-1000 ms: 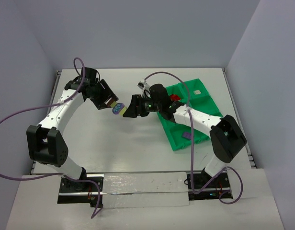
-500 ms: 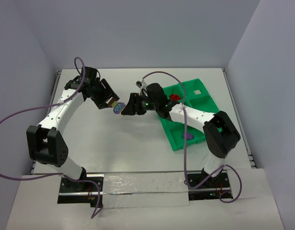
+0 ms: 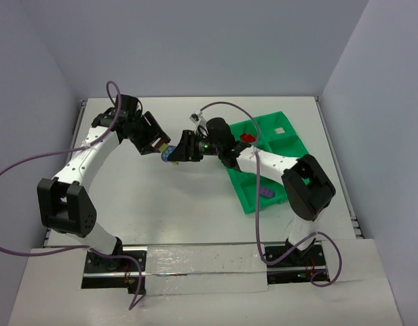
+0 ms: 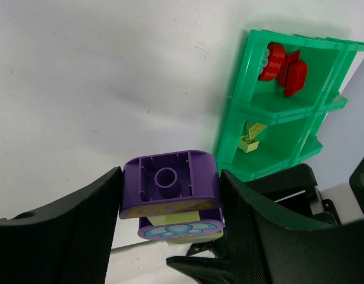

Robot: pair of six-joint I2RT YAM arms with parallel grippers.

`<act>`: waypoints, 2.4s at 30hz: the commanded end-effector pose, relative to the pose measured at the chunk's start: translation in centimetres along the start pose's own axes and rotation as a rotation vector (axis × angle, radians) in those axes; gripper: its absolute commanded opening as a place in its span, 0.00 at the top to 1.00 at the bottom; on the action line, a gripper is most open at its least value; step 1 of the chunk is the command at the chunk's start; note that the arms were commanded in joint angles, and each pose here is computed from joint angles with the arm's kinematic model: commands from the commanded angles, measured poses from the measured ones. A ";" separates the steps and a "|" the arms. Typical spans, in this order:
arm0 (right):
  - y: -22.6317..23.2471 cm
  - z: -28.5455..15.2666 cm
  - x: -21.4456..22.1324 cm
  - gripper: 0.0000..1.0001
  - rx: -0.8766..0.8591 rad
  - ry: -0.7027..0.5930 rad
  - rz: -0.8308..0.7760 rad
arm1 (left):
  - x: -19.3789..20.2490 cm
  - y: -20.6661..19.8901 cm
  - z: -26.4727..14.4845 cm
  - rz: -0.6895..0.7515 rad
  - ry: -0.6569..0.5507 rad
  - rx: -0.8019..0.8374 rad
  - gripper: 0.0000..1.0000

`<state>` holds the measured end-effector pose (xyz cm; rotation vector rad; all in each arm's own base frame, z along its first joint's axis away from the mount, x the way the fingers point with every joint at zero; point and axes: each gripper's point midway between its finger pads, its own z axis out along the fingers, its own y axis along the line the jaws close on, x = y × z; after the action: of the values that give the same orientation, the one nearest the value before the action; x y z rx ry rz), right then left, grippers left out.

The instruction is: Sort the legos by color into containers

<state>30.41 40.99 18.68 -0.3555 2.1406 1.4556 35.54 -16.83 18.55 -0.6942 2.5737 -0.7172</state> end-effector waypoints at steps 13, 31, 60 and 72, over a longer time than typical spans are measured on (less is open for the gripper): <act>2.9 0.4 -2.1 0.99 -0.102 -0.055 -0.032 | 0.2 -2.9 -2.6 0.055 -0.017 0.120 0.51; 2.0 0.0 -2.2 1.00 -0.041 -0.070 -0.070 | 0.8 -1.0 -2.1 0.005 -0.007 0.041 0.19; 3.0 -0.5 -2.1 1.00 -0.069 -0.066 -0.080 | 0.5 -1.5 0.5 -0.007 -0.008 0.036 0.27; 3.1 -0.6 -2.2 1.00 -0.074 -0.068 -0.077 | 0.0 -1.1 0.8 0.023 -0.025 0.004 0.25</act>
<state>30.87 41.07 18.31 -0.3523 2.1336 1.4383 35.06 -17.72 17.48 -0.7173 2.6036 -0.7032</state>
